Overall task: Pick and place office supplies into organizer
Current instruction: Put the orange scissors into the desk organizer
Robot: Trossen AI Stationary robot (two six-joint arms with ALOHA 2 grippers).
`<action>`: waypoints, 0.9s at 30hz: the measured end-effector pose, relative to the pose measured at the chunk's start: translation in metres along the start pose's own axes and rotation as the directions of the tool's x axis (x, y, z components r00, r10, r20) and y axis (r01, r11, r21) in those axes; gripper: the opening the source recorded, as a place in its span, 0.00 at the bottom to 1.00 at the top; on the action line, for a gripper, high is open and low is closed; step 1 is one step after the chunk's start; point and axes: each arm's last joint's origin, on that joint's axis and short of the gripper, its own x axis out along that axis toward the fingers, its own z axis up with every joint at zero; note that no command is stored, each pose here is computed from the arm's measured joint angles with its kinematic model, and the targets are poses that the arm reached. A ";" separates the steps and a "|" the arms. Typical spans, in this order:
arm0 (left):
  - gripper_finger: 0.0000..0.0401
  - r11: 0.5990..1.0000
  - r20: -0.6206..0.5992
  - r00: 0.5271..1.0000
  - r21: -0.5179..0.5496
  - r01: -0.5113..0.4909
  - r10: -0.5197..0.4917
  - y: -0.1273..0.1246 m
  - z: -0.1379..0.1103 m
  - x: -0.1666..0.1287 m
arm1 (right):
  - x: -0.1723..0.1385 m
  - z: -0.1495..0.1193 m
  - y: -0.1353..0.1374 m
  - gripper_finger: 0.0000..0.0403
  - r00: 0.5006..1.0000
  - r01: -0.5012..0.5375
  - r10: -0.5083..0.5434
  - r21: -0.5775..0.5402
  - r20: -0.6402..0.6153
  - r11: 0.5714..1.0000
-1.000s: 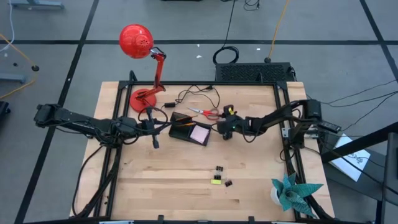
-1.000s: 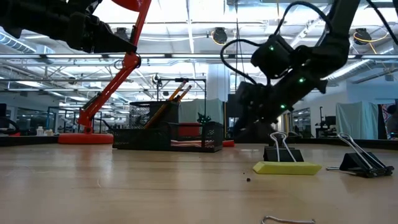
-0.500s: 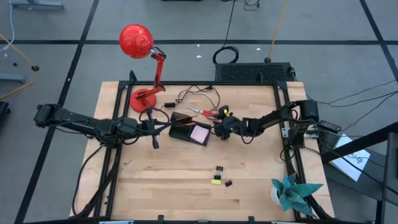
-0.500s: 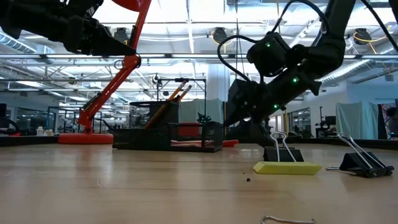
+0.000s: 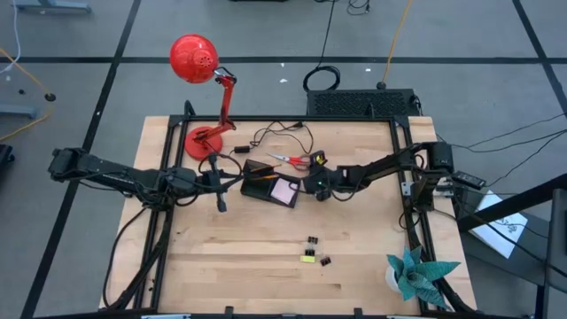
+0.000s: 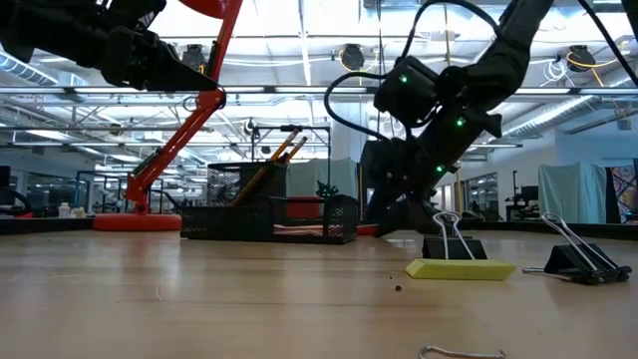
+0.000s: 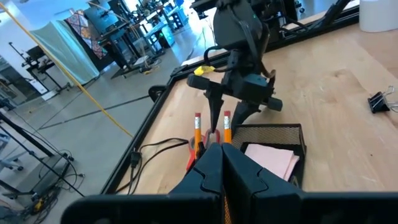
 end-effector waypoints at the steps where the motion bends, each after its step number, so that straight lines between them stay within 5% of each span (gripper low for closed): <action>1: 0.02 1.000 0.000 1.000 0.001 0.000 0.000 0.000 0.000 0.000 | 0.000 0.001 -0.002 0.40 1.000 0.012 -0.012 -0.006 -0.001 1.000; 27: 0.02 1.000 -0.007 1.000 0.005 0.002 -0.002 0.000 -0.001 0.000 | 0.007 0.005 -0.025 0.40 0.993 -0.006 0.005 0.010 0.119 1.000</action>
